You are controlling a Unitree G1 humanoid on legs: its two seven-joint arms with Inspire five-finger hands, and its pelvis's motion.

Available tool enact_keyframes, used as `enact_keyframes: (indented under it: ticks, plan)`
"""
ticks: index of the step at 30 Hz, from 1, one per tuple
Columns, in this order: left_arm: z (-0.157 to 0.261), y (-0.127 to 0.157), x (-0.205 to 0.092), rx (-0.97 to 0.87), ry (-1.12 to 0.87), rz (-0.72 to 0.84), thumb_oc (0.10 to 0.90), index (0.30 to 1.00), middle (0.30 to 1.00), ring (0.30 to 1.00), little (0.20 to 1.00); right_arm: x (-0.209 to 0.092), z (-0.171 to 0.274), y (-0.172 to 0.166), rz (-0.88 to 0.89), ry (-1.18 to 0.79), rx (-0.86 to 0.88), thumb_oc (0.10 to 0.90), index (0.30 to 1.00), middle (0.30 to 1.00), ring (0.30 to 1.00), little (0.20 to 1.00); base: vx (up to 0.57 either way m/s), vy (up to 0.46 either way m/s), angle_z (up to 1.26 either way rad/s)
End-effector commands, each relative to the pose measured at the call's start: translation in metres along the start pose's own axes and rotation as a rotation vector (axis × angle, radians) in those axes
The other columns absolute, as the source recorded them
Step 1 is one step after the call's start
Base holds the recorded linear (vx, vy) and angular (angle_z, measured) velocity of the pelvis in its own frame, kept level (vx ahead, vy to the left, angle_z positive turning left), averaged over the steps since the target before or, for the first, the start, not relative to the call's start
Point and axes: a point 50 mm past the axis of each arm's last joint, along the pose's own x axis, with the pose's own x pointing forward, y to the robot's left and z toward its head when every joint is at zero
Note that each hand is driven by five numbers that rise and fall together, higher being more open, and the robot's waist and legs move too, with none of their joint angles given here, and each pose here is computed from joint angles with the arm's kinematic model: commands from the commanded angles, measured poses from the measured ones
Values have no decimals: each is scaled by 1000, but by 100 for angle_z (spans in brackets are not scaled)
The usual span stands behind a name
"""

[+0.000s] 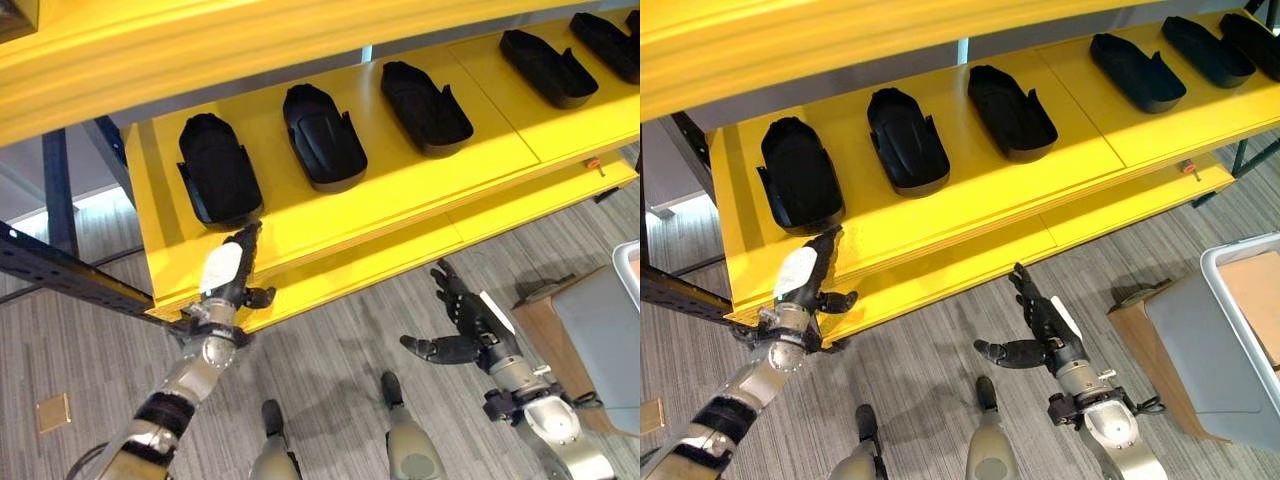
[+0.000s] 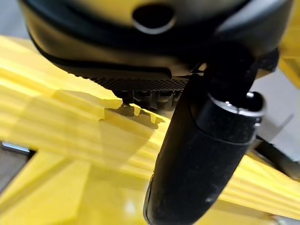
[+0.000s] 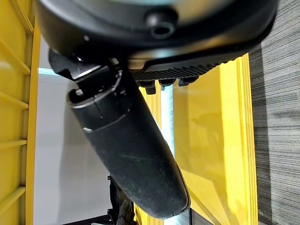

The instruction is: Move parts from the plastic box to the shelf.

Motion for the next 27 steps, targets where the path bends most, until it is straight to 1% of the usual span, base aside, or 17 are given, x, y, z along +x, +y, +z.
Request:
enact_keyframes:
  ticks: [1, 2, 3, 4, 5, 6, 8, 9, 10, 12, 14, 19, 27]
  plan:
    - [16, 14, -19, -330, -96, -18, 900, 1000, 1000, 1000, 1000, 10, 44, -6, -20, -253, 2, 900, 1000, 1000, 1000, 1000, 9, -25, 4]
    - [18, 15, -27, -408, -97, -37, 900, 1000, 1000, 1000, 1000, 9, 44, -7, -21, -252, 3, 900, 1000, 1000, 1000, 1000, 9, -25, 4]
    - [17, 15, -28, -410, -95, -38, 900, 1000, 1000, 1000, 1000, 8, 44, -7, -20, -251, 4, 900, 1000, 1000, 1000, 1000, 0, 0, 0]
    - [19, 7, -42, -688, -70, -117, 900, 1000, 1000, 1000, 1000, 6, 44, -9, -29, -252, 8, 900, 1000, 1000, 1000, 1000, 27, -25, 6]
    - [15, -6, -63, -984, 16, -194, 900, 1000, 1000, 1000, 1000, 3, 41, -9, -28, -238, 22, 900, 1000, 1000, 1000, 1000, 21, -25, 9]
    - [14, -6, -63, -984, 16, -194, 900, 1000, 1000, 1000, 1000, 3, 41, -9, -28, -239, 23, 900, 1000, 1000, 1000, 1000, 28, -26, 7]
    - [12, -27, -84, -1180, 113, -300, 900, 1000, 1000, 1000, 1000, 1, 32, -8, -31, -200, 32, 900, 1000, 1000, 1000, 1000, 44, -30, 12]
    - [9, -50, -104, -1384, 245, -348, 900, 1000, 1000, 1000, 1000, 1, 25, -5, -22, -170, 33, 900, 1000, 1000, 1000, 1000, 76, -44, 16]
    - [9, -54, -111, -1410, 267, -378, 900, 1000, 1000, 1000, 1000, 0, 23, -5, -24, -160, 35, 900, 1000, 1000, 1000, 1000, 76, -44, 17]
    - [10, -59, -117, -1398, 271, -426, 900, 1000, 1000, 1000, 1000, -1, 18, -5, -27, -136, 29, 900, 1000, 1000, 1000, 1000, 40, -19, 24]
    - [8, -62, -120, -1401, 291, -429, 900, 1000, 1000, 1000, 1000, -2, 16, -5, -26, -129, 24, 900, 1000, 1000, 1000, 1000, 16, -7, 25]
    - [-2, -64, -123, -1451, 337, -363, 900, 1000, 1000, 1000, 1000, -8, 4, -3, -42, -79, 64, 900, 1000, 1000, 1000, 1000, -9, 1, 5]
    - [-11, -60, -125, -1429, 345, -291, 900, 1000, 1000, 1000, 1000, -10, -7, 3, -31, -38, 118, 900, 1000, 1000, 1000, 1000, -51, 20, 2]
